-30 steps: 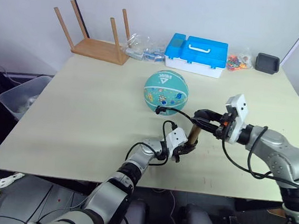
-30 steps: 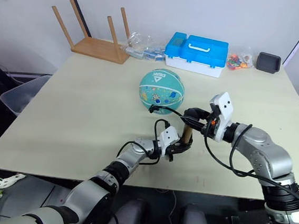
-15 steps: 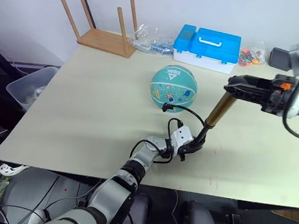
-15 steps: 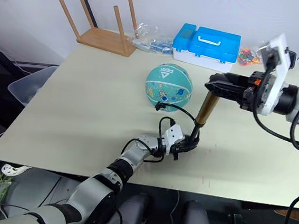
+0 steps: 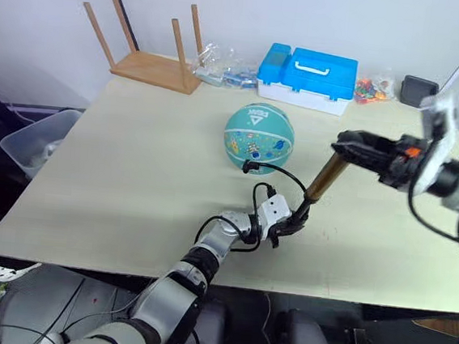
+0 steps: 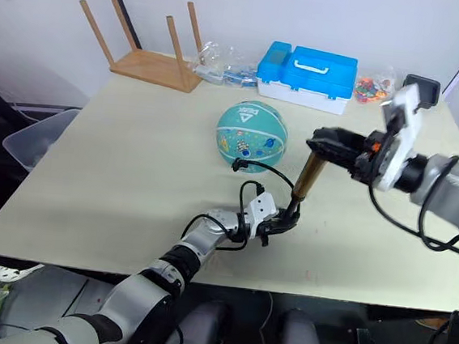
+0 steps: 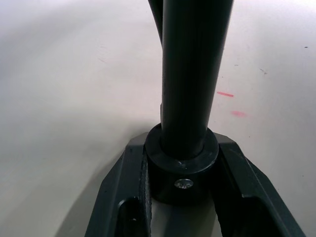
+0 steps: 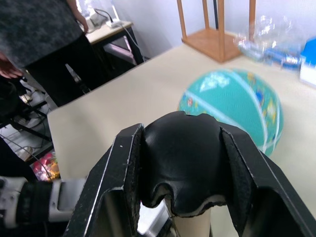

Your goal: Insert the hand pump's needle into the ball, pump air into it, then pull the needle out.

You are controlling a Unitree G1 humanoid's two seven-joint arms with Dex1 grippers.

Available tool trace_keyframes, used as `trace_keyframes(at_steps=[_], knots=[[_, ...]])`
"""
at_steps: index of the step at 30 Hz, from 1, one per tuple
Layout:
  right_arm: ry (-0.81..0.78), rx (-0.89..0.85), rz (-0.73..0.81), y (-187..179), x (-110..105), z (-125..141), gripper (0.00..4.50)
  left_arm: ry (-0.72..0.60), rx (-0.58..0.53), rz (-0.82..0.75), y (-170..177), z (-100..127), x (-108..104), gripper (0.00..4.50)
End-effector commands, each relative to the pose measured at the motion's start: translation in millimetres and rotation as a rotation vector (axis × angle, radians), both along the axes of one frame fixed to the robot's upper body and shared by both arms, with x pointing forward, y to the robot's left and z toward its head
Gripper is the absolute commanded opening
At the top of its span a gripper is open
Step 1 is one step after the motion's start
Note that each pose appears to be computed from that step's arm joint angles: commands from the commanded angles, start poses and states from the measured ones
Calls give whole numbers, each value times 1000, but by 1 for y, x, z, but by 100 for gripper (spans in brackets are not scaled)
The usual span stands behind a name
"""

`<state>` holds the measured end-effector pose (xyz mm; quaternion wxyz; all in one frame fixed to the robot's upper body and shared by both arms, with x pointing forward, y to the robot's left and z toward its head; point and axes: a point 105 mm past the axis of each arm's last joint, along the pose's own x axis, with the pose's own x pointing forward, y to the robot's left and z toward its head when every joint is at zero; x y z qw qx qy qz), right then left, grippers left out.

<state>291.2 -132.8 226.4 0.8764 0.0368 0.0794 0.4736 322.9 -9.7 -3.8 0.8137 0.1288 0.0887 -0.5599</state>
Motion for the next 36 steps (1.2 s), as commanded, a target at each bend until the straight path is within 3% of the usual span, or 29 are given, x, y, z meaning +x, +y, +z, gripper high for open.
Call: trace_keyframes(at_steps=[1, 6, 8, 11, 17, 22, 30, 36], knots=[[183, -116, -42, 2, 7, -75, 160, 176, 84, 37, 19, -46, -22, 109], [310, -214, -75, 9, 3, -165, 160, 173, 79, 40, 20, -45, -21, 109], [329, -214, -73, 15, -1, -180, 160, 172, 83, 44, 23, -45, -21, 109], [304, -219, -74, 16, 1, -181, 160, 173, 92, 46, 27, -46, -20, 109], [179, -205, -129, -6, 17, -139, 160, 174, 97, 35, 24, -45, -20, 109], [101, -178, -129, -10, 18, -105, 160, 173, 94, 29, 22, -44, -20, 109], [-133, 20, -53, -17, 0, 37, 159, 179, 104, 21, 24, -47, -22, 109], [-225, 38, -51, -27, -12, 104, 159, 185, 102, 8, 19, -49, -27, 109]])
